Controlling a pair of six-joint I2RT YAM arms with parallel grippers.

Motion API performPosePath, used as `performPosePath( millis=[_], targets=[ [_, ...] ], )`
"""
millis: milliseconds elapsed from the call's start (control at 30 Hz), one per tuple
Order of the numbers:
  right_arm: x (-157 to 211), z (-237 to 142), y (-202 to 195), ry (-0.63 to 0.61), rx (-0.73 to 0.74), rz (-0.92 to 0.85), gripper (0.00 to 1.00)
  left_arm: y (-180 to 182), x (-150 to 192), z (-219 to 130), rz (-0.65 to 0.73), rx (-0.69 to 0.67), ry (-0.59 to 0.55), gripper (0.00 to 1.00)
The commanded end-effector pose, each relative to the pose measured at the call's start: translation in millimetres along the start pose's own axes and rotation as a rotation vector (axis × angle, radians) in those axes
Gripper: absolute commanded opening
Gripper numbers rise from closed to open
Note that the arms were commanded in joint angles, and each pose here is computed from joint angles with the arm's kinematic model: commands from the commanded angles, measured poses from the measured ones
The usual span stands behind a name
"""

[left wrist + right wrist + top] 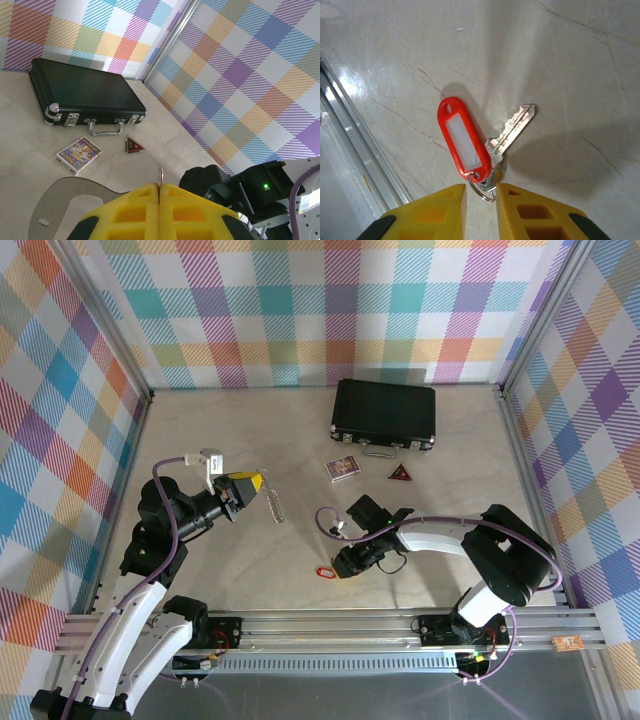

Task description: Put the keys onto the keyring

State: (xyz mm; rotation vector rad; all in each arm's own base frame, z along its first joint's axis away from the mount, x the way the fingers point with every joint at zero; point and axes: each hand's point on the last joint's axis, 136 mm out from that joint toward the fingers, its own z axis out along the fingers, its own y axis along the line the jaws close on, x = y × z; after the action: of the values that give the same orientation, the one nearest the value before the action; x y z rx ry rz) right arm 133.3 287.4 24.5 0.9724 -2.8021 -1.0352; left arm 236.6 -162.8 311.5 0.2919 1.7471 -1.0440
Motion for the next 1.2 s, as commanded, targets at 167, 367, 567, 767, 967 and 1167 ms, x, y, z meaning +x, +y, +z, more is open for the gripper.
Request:
performPosePath(
  millis=[167, 367, 567, 767, 967, 1167],
  targets=[
    [-2, 3, 9, 0.014, -0.028, -0.043, 0.20, -3, -9, -3, 0.029, 0.012, -0.039, 0.00],
    [-1, 0, 8, 0.014, -0.015, -0.046, 0.17, -3, -10, -3, 0.030, 0.013, -0.040, 0.00],
    [-2, -2, 9, 0.006, -0.010, -0.055, 0.12, -3, -9, -4, 0.032, 0.011, -0.040, 0.00],
    [-4, -5, 11, -0.004, -0.007, -0.073, 0.06, -3, -9, -3, 0.030, 0.012, -0.038, 0.00],
    [-6, -13, 24, -0.040, -0.002, -0.172, 0.00, -3, -10, -2, 0.029, 0.013, -0.035, 0.00],
    [-13, -36, 63, -0.151, -0.033, -0.387, 0.00, -3, -12, -2, 0.033, 0.011, -0.036, 0.00]
  ],
)
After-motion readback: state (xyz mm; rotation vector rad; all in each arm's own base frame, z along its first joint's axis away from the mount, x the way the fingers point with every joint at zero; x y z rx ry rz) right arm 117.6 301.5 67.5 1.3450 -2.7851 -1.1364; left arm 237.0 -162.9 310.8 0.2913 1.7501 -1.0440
